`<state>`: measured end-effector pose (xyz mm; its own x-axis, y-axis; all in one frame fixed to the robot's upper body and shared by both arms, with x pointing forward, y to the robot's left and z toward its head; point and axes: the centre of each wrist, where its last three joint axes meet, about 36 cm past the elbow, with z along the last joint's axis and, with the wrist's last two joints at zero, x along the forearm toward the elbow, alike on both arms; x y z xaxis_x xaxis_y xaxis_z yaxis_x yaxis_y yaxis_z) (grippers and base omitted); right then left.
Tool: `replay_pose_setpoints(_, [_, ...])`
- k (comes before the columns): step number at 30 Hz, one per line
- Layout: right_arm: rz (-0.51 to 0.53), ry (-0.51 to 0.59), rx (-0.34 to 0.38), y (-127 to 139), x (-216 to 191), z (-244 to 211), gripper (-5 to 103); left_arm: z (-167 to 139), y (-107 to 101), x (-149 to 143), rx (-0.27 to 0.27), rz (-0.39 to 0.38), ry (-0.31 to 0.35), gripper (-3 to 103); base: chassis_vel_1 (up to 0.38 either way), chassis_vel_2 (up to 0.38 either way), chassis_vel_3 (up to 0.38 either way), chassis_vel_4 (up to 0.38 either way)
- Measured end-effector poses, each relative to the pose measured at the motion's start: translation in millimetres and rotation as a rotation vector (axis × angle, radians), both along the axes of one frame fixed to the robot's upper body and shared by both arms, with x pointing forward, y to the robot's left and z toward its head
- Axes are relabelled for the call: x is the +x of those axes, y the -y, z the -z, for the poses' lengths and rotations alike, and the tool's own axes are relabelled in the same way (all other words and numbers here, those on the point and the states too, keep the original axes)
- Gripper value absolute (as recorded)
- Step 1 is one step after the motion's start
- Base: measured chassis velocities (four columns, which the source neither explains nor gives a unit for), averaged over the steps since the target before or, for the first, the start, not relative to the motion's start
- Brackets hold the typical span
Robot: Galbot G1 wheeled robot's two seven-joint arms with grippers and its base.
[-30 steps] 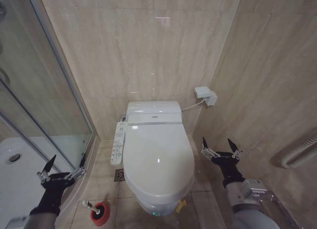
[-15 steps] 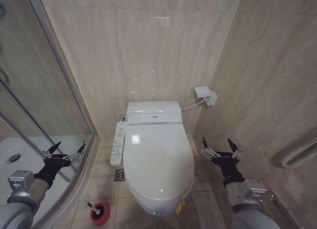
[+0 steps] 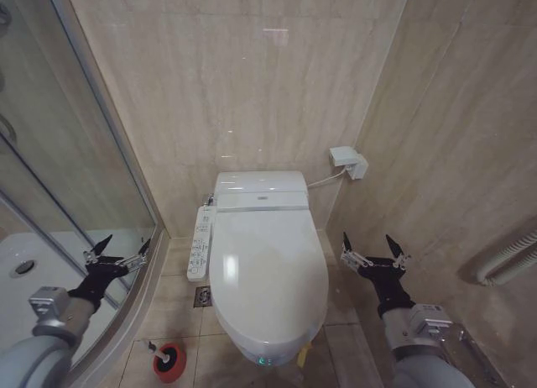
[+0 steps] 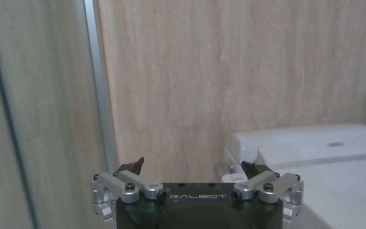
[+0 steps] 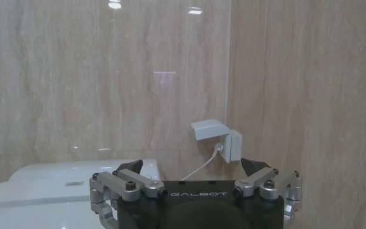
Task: Open the toilet lid, clean the toilet bowl with a toilet brush, close the toilet lid, and flush.
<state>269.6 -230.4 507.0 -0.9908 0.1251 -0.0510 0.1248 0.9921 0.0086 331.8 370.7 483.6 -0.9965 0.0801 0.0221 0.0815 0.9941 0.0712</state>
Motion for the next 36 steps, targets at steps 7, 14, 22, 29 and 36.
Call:
replay_pose_setpoints(7, [0.000,0.000,0.000,0,0,0,100,14,1,17,-0.006,0.022,0.012,99,0.000,0.000,0.000,0.000])
replay_pose_setpoints(14, [0.000,0.000,0.000,0,0,0,100,23,-5,31,0.009,0.028,0.019,99,0.000,0.000,0.000,0.000])
replay_pose_setpoints(22, [0.000,0.000,0.000,0,0,0,100,35,-3,41,0.010,0.046,0.013,99,0.000,0.000,0.000,0.000])
replay_pose_setpoints(29, [0.000,0.000,0.000,0,0,0,100,54,-10,74,0.032,0.067,-0.011,100,0.000,0.000,0.000,0.000])
replay_pose_setpoints(36, [0.000,0.000,0.000,0,0,0,100,41,-14,122,0.036,0.067,0.033,100,0.000,0.000,0.000,0.000])
